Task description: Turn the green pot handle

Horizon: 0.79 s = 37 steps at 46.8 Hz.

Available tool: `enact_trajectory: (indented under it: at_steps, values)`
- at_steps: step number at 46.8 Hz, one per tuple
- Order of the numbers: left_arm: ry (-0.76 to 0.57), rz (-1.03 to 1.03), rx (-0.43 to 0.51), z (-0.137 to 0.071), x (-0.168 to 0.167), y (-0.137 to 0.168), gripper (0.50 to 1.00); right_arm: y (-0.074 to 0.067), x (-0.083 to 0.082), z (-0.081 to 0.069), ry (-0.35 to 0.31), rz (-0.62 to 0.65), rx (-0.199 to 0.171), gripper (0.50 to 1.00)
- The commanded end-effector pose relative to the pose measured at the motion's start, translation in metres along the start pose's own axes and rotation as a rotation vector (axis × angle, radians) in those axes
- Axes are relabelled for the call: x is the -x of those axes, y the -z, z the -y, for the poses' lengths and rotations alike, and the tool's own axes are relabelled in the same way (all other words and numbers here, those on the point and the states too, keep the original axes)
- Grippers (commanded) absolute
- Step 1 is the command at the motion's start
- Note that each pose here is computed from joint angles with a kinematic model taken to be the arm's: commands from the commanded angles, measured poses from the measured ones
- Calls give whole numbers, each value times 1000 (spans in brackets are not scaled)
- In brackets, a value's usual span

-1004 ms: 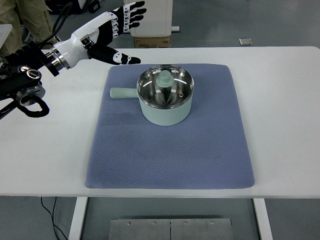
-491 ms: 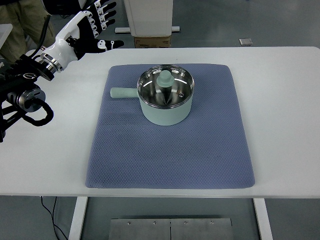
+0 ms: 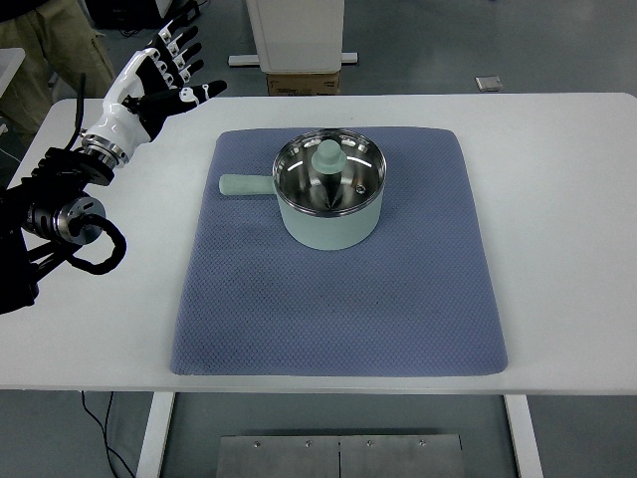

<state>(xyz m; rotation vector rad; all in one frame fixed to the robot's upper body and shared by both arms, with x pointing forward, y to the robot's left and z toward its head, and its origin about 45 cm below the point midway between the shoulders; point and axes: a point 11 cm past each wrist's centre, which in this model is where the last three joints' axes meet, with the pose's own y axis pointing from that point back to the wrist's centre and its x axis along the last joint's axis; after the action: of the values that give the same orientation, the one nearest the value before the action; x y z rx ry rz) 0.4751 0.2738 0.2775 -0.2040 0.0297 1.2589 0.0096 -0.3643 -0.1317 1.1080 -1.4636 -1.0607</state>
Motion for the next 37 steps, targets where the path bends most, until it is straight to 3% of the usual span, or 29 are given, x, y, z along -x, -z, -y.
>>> enact_trajectory:
  at_steps: [1, 15, 37]
  values:
    - [-20, -16, 10, -1, -2, 0, 1000, 0, 0, 0, 0, 0, 0, 1000]
    - [-103, -51, 19, -3, -17, 9, 1000, 0, 1, 0, 1, 0, -1, 1000]
    - [-181, -127, -25, -14, -15, 54, 1000, 0, 0, 0, 0, 0, 0, 1000]
